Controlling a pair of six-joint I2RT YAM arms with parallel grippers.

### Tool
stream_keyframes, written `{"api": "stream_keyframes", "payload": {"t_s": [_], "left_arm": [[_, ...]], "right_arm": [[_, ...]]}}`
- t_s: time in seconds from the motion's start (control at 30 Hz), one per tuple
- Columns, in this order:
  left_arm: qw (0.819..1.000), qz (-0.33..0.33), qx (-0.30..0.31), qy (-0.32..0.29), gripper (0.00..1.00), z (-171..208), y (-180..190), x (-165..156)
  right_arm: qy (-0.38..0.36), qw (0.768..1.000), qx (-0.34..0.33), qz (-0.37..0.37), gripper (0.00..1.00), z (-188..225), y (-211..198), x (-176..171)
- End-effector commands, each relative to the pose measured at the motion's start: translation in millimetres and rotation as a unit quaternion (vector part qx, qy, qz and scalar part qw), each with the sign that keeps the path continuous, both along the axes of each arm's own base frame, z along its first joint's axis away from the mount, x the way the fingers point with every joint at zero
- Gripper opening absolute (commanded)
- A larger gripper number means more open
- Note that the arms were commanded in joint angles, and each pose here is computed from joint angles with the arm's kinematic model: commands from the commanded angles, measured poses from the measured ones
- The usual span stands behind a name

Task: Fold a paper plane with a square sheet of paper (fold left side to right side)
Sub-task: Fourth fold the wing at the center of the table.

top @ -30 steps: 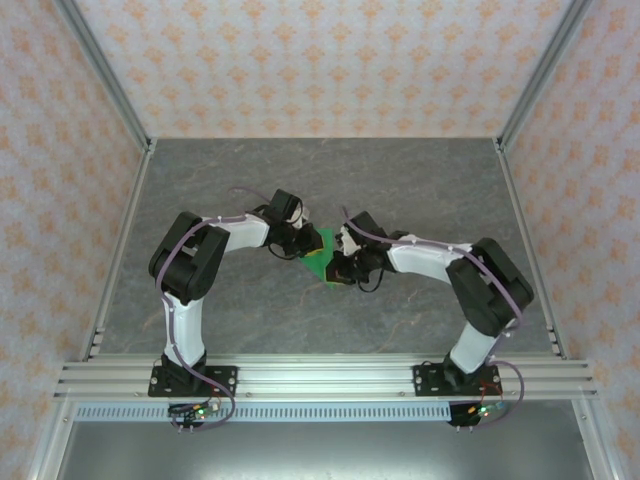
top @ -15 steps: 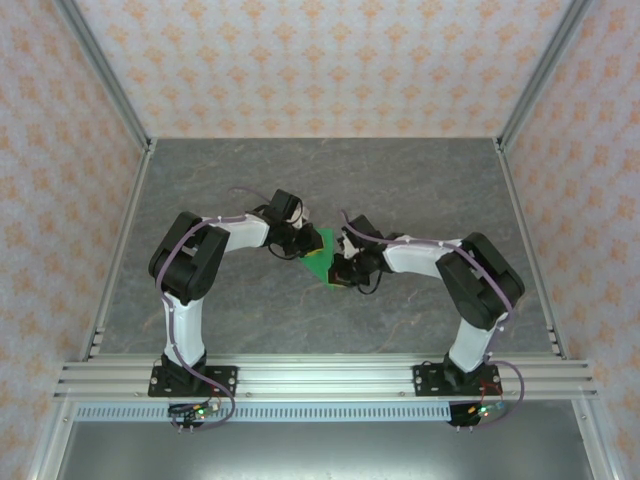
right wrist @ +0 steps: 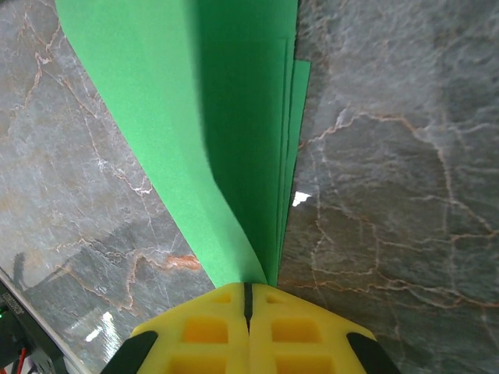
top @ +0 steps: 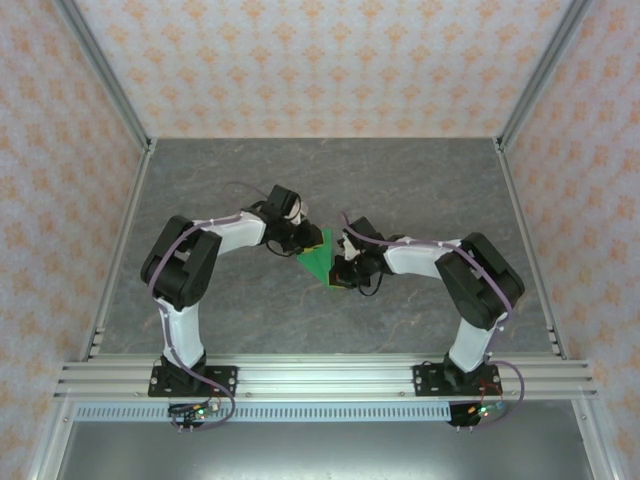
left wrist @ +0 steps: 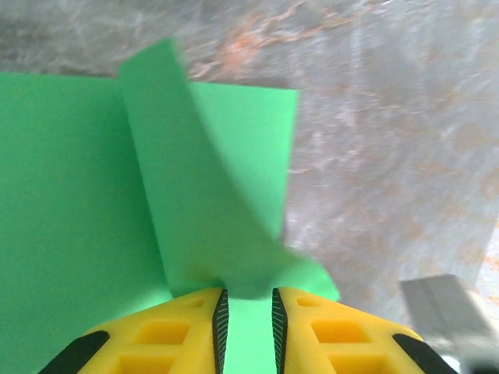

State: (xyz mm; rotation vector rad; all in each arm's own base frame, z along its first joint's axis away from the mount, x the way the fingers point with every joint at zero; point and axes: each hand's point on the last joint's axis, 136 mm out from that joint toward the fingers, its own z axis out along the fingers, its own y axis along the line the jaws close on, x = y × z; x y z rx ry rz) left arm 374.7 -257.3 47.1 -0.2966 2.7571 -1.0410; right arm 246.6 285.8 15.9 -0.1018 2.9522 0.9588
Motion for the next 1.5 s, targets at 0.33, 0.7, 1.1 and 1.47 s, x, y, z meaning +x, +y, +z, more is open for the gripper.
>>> {"api": "stream_keyframes", "payload": {"t_s": [0.33, 0.7, 1.1, 1.47], "left_arm": [[0.997, -0.053, -0.047, -0.032, 0.14, 33.8, -11.0, -42.7], [0.996, -0.061, -0.061, -0.001, 0.12, 11.8, -23.8, -51.7], [0.996, -0.06, -0.06, 0.02, 0.11, -6.9, -30.0, -53.4], [0.997, -0.049, -0.027, 0.045, 0.1, -38.0, -23.3, -52.7]], "right_arm": [[0.075, 0.986, -0.151, 0.0, 0.0, -63.8, -55.9, -39.0], [0.076, 0.986, -0.15, 0.003, 0.0, -61.6, -54.0, -37.2], [0.078, 0.985, -0.156, 0.007, 0.0, -63.4, -55.9, -39.0], [0.08, 0.983, -0.168, 0.01, 0.0, -64.5, -60.6, -41.7]]}}
